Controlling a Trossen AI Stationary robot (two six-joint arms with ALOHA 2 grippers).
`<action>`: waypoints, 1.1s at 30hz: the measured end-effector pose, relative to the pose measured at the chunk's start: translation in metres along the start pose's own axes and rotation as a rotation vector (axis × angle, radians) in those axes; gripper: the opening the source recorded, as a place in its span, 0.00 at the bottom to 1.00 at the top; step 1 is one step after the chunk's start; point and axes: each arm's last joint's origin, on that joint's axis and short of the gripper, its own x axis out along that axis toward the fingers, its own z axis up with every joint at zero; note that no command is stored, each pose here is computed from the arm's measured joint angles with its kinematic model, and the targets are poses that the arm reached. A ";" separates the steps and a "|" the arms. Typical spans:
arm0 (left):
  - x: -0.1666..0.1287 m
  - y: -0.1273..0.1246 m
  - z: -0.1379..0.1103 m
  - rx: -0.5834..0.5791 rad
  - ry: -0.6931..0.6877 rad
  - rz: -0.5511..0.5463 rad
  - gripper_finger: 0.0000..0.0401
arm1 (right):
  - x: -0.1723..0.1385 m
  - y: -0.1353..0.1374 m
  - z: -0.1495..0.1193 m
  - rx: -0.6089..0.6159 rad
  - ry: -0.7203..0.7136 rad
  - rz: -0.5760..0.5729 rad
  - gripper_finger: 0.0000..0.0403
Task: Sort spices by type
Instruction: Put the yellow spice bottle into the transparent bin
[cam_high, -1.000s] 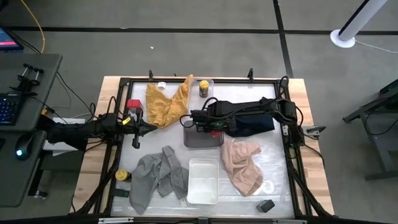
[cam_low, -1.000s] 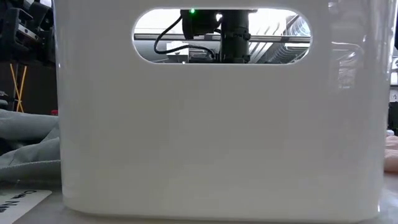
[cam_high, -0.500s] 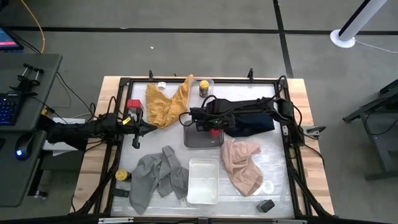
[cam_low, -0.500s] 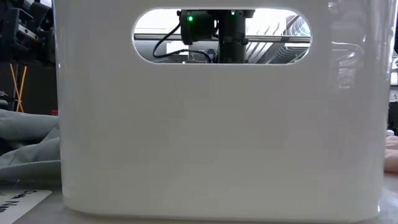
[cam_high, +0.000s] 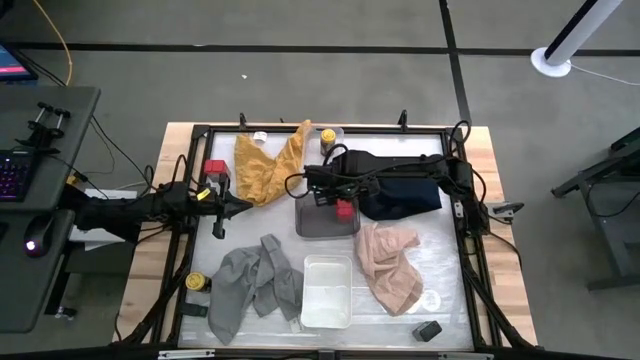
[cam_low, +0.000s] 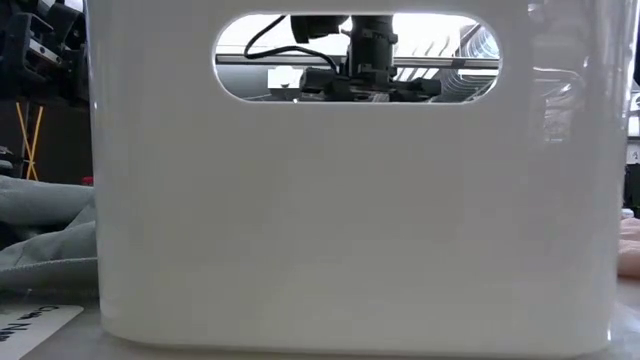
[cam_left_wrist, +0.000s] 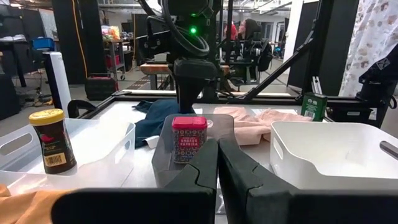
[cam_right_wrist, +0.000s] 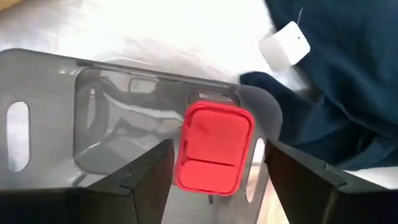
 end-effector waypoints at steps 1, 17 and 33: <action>0.000 0.000 0.000 0.000 0.000 0.000 0.00 | 0.000 0.000 0.000 0.000 -0.006 -0.001 0.61; 0.000 0.001 0.001 0.137 -0.007 0.019 0.00 | -0.075 -0.039 -0.058 -0.217 -0.146 -0.054 0.61; -0.004 0.003 0.030 -0.349 -0.319 0.053 0.00 | -0.078 -0.121 -0.134 -0.167 -0.132 -0.053 0.61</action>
